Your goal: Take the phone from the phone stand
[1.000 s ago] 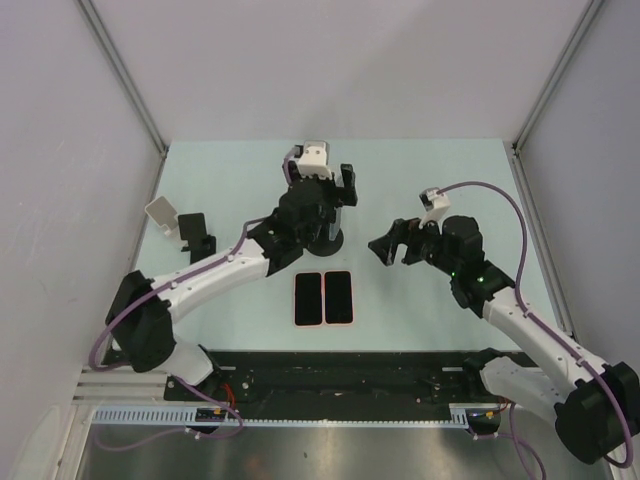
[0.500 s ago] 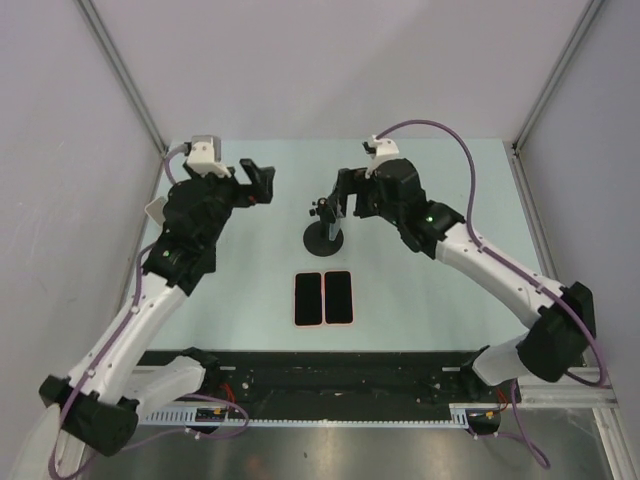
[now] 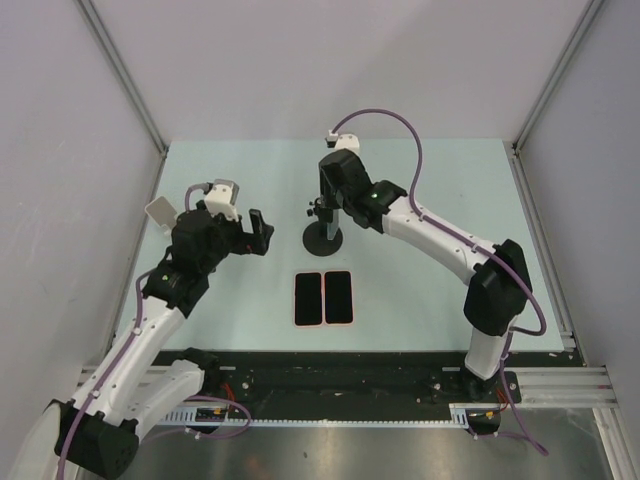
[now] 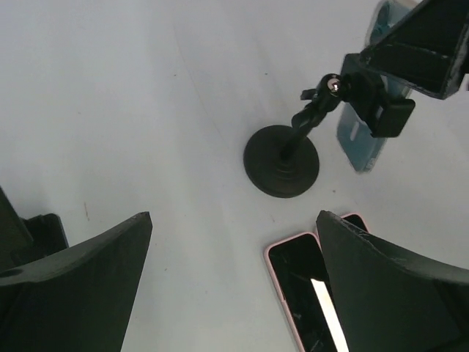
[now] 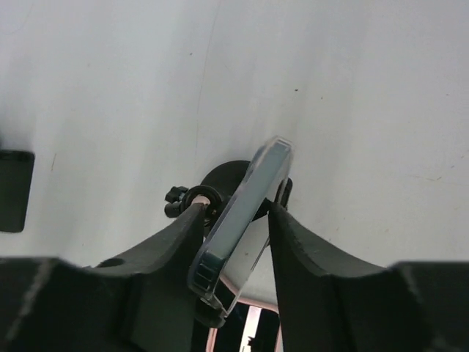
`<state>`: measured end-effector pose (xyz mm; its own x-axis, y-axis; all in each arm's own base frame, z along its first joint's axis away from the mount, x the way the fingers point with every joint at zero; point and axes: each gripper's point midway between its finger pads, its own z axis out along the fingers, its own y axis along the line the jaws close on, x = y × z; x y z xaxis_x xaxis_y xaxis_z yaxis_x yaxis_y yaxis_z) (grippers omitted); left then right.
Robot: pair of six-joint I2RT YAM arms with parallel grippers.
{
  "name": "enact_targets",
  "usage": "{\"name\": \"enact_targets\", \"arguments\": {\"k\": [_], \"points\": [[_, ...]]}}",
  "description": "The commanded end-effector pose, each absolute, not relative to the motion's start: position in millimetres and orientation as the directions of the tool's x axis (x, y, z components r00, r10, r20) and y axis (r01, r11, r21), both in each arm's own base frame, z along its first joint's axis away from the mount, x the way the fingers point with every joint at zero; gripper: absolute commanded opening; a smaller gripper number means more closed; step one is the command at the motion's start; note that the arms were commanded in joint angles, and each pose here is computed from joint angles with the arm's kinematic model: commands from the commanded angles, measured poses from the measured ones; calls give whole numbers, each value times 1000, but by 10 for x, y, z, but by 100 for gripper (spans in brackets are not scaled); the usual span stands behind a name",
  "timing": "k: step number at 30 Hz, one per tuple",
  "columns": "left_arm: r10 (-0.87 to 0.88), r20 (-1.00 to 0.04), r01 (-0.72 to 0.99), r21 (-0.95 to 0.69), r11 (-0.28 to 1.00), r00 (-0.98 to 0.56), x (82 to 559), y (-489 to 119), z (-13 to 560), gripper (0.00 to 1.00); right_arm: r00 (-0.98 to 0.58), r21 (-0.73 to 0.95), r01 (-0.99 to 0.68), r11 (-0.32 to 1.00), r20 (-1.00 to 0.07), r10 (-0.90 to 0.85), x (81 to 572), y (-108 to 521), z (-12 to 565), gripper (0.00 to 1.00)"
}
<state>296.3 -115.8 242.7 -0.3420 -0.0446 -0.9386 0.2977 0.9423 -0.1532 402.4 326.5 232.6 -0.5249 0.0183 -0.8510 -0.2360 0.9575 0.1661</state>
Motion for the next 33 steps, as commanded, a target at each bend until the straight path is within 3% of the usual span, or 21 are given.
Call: {"name": "enact_targets", "arguments": {"k": [1, 3, 4, 6, 12, 23, 33], "points": [[-9, -957, 421, -137, 897, -291, 2879, -1312, 2556, 100, -503, 137, -203, 969, -864, 17, 4019, 3267, 2443, 31], [2, -959, 456, -134, 880, -285, 2852, -1364, 2548, 100, -492, 127, -225, 966, -870, 0, 3990, 3274, 2441, 20], [5, -959, 477, -137, 868, -284, 2841, -1403, 2544, 100, -476, 137, -236, 962, -879, 8, 4000, 3288, 2488, 9], [19, -957, 550, -150, 822, -289, 2790, -1541, 2499, 100, -465, 122, -296, 947, -885, -31, 3941, 3291, 2466, 0], [53, -950, 633, -162, 757, -306, 2786, -1810, 2422, 100, -374, 120, -458, 881, -925, -69, 3843, 3385, 2562, 0], [157, -913, 614, -120, 780, -378, 3386, -2236, 2222, 99, -295, 163, -603, 781, -955, -28, 3729, 3581, 2617, 0], [253, -878, 638, -75, 766, -407, 3643, -2399, 1855, 72, -265, 183, -652, 735, -964, 5, 3652, 3669, 2555, 0]]}}
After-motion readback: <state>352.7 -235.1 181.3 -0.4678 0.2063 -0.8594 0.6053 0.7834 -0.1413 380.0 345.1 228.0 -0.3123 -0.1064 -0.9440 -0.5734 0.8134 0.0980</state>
